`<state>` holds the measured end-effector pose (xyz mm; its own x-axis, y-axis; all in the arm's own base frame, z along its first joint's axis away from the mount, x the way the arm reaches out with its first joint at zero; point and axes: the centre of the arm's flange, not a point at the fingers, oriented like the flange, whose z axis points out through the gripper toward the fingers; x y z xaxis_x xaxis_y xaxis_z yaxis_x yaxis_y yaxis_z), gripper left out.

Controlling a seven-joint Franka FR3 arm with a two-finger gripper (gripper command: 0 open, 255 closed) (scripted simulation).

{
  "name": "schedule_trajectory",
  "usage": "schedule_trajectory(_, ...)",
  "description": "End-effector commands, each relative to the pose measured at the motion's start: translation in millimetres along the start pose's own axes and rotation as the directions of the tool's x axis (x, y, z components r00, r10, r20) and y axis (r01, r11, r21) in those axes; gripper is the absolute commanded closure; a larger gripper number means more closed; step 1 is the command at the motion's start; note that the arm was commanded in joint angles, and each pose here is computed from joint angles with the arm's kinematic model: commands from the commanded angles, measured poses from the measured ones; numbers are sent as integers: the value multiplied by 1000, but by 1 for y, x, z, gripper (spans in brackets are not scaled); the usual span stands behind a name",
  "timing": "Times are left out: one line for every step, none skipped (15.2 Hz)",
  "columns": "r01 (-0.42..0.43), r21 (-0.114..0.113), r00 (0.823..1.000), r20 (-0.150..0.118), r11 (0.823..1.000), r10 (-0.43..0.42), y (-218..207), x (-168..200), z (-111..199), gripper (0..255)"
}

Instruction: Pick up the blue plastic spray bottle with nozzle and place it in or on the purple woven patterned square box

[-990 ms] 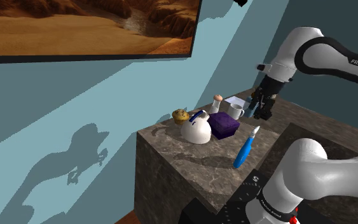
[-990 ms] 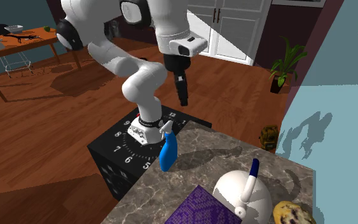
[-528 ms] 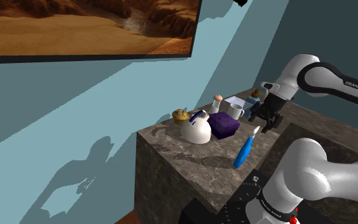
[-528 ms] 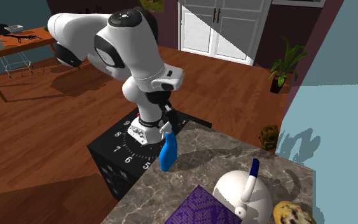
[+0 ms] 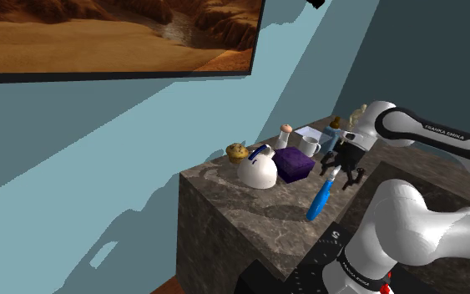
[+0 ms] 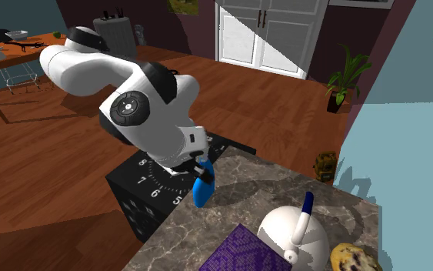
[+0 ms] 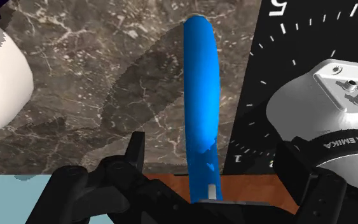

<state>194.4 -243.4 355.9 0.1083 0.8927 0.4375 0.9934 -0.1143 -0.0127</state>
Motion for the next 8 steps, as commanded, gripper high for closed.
schedule_trajectory(87, 22, 996, -26, 996, -87, 7, -21, 13, 0)
schedule_trajectory(87, 22, 996, -26, 996, -87, 7, -20, 18, 0)
schedule_trajectory(87, 22, 996, -26, 996, -87, 7, -20, 24, 0)
schedule_trajectory(87, 22, 996, -26, 996, -87, 6, -20, 29, 0)
schedule_trajectory(87, 22, 996, -26, 996, -87, 6, -20, 34, 0)
schedule_trajectory(87, 22, 996, -26, 996, -87, 6, -20, 39, 0)
schedule_trajectory(87, 22, 996, -26, 996, -87, 6, -20, 45, 0)
schedule_trajectory(87, 22, 996, -26, 996, -87, 6, -20, 50, 0)
